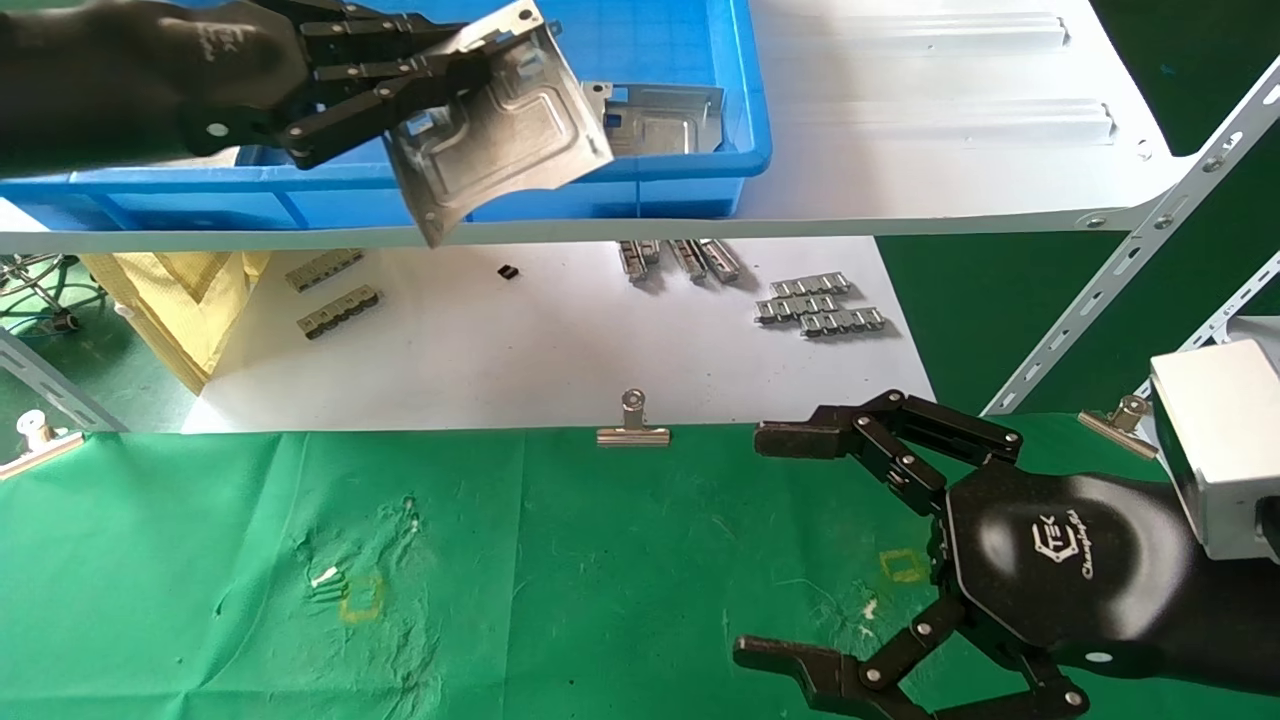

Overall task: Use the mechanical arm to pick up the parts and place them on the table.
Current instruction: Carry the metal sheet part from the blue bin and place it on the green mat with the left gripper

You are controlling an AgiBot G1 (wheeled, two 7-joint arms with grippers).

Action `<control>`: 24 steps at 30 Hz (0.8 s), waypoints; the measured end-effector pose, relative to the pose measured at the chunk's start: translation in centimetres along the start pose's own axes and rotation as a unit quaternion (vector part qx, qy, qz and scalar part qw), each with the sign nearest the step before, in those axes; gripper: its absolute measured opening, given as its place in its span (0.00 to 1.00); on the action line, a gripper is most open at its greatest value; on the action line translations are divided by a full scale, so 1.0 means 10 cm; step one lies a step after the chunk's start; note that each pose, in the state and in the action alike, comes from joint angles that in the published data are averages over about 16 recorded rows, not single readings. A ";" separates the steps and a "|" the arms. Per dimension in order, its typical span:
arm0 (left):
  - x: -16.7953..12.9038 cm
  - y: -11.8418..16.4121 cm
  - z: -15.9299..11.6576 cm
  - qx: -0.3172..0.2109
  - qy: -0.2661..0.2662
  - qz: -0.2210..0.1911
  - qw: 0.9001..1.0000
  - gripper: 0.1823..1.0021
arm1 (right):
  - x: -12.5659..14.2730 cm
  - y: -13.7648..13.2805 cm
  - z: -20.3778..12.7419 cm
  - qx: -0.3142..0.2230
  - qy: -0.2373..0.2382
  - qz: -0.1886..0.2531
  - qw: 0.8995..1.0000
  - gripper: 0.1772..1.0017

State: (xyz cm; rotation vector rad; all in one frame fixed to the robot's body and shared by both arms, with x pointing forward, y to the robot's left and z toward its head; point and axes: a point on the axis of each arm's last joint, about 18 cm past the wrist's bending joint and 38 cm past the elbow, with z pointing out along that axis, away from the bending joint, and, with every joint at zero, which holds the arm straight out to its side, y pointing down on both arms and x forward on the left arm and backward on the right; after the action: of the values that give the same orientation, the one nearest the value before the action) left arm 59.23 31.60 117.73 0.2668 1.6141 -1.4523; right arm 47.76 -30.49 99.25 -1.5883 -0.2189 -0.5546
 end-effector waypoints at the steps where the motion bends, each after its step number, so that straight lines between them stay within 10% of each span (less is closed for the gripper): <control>1: 0.01 0.00 -0.03 -0.001 0.003 0.008 1.000 0.11 | 0.00 0.00 0.00 0.000 0.000 0.000 1.000 1.00; 24: 1.00 0.58 -0.68 -0.098 0.149 0.072 0.981 0.11 | 0.00 0.00 0.00 0.000 0.000 0.000 1.000 1.00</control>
State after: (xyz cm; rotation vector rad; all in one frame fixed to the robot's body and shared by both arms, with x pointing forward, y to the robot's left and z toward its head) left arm 54.40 35.13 105.73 0.4953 1.9223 -1.1732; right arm 47.76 -30.49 99.25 -1.5883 -0.2189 -0.5546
